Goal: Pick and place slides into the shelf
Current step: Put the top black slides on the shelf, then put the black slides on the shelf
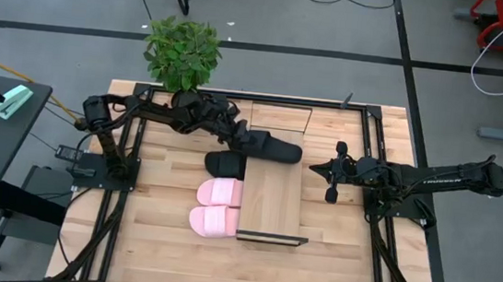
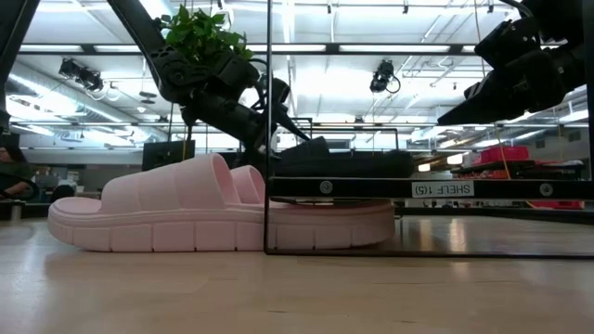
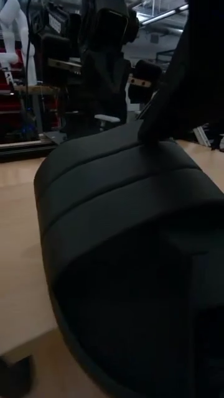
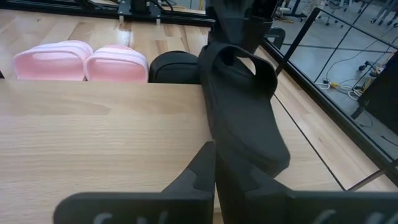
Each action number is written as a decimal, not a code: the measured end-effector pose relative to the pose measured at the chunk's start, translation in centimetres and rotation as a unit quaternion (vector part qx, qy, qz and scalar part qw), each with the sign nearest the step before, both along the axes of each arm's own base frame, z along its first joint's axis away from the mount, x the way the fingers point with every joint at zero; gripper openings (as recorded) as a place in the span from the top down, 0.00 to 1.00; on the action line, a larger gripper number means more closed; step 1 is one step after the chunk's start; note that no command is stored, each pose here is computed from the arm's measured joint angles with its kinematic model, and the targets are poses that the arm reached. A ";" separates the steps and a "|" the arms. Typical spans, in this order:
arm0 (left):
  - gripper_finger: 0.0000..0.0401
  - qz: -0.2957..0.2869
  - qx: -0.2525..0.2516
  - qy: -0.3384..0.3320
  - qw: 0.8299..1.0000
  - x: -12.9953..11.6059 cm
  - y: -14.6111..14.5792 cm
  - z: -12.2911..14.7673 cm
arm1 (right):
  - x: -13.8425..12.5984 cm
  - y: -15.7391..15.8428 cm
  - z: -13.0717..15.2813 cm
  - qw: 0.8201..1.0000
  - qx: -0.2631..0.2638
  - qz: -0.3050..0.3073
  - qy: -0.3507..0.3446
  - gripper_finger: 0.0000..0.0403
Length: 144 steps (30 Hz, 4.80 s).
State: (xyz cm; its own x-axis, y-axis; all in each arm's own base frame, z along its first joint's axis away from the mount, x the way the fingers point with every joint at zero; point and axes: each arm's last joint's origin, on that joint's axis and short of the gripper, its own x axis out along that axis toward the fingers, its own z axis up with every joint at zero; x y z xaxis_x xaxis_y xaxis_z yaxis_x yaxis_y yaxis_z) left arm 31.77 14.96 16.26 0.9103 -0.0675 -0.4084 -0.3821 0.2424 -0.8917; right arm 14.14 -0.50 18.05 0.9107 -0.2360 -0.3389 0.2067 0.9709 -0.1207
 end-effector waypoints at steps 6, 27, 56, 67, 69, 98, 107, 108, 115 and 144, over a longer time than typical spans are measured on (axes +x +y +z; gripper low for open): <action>0.38 -0.002 0.005 0.002 1.000 0.0 0.0 -0.1 | 0.0 0.0 0.0 1.000 0.000 0.000 0.000 0.97; 0.40 0.049 0.060 -0.021 0.997 -0.1 1.1 0.5 | -0.1 0.0 -0.2 1.000 0.005 -0.002 0.009 0.97; 0.48 0.028 0.061 0.016 0.998 -2.2 3.1 0.3 | -0.2 0.0 -0.4 1.000 0.015 -0.006 0.021 0.97; 0.51 0.075 0.177 0.046 0.980 -2.1 1.4 2.6 | -0.2 0.0 -0.5 1.000 0.015 -0.006 0.022 0.97; 0.52 0.076 0.198 0.050 0.976 -2.0 0.9 2.8 | -0.2 0.0 -0.5 1.000 0.015 -0.006 0.022 0.97; 0.56 0.075 0.394 0.299 0.866 -5.3 -11.2 4.7 | -0.2 0.0 -0.5 1.000 0.018 -0.007 0.022 0.97; 0.58 0.134 0.273 0.250 0.919 -8.4 -13.5 0.0 | -0.2 0.0 -0.5 0.999 0.019 -0.007 0.025 0.97; 0.58 0.136 0.250 0.224 0.932 -8.4 -13.5 -0.4 | -0.2 0.0 -0.5 0.999 0.019 -0.007 0.025 0.97; 0.58 0.163 0.110 0.074 0.978 -10.4 -11.7 -3.0 | -0.2 0.0 -0.5 0.999 0.024 -0.005 0.024 0.97; 0.39 0.129 0.035 0.043 0.990 -11.5 -9.1 -3.3 | -0.2 0.1 -0.6 0.999 0.031 0.000 0.027 0.97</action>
